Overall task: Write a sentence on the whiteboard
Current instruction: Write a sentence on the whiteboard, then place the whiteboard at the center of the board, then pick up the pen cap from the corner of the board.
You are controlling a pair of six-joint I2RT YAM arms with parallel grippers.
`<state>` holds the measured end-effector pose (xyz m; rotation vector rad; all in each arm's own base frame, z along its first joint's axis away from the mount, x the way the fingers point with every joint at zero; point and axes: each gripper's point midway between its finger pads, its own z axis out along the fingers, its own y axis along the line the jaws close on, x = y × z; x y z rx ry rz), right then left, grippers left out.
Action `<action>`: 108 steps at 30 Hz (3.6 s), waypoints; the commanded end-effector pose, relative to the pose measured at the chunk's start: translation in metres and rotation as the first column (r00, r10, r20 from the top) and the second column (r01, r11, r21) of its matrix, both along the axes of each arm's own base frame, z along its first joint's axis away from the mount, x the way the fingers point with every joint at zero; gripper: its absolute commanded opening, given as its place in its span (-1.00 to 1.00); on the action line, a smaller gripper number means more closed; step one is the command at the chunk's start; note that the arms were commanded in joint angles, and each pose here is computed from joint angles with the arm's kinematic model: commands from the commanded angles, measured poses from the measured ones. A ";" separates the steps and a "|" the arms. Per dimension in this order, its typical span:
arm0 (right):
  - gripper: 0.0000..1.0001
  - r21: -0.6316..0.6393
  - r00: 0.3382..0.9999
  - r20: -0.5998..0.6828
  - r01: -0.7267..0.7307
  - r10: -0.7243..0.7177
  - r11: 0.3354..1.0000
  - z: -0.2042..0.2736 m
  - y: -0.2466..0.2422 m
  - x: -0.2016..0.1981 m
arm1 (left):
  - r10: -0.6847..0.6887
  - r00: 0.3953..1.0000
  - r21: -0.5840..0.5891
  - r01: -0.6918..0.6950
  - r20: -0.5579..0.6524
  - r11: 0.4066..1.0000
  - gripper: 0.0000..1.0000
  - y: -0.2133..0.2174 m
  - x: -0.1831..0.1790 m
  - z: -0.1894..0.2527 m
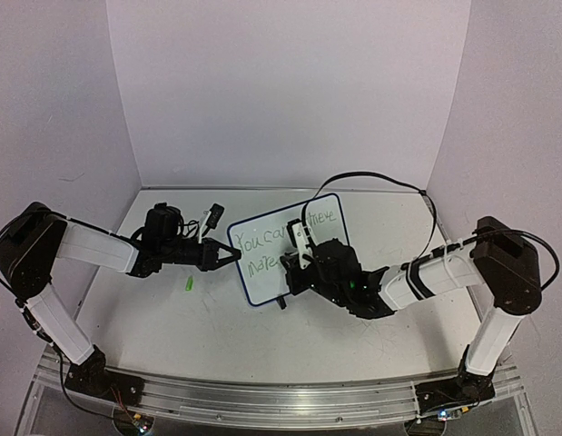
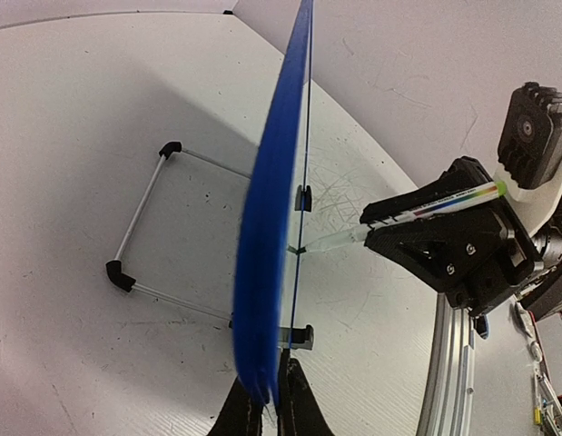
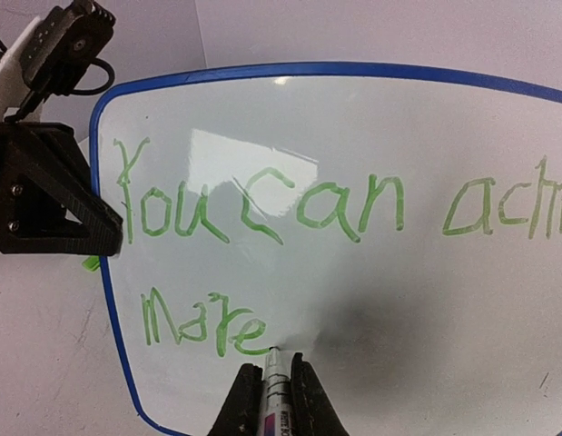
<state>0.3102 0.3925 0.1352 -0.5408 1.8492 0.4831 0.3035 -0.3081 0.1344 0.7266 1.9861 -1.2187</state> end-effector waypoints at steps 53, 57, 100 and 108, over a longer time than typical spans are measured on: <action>-1.00 0.196 0.993 0.102 -0.074 0.055 0.978 0.088 -0.065 -0.037 | 0.084 0.995 0.058 -0.087 0.051 0.995 -0.37 0.011 0.011 0.008; -1.00 0.175 0.994 0.107 -0.031 0.013 0.984 0.088 -0.079 -0.031 | 0.140 0.986 0.032 -0.143 0.091 0.989 -0.14 0.019 0.012 0.030; -1.00 0.161 0.992 0.114 0.040 -0.059 0.986 0.121 -0.121 -0.045 | 0.737 0.676 0.780 -0.454 -0.013 0.431 -0.14 0.134 0.012 -0.116; -1.00 0.170 0.992 0.113 0.040 -0.060 0.985 0.123 -0.121 -0.045 | 0.720 0.693 0.787 -0.425 -0.035 0.447 -0.29 0.123 0.020 -0.126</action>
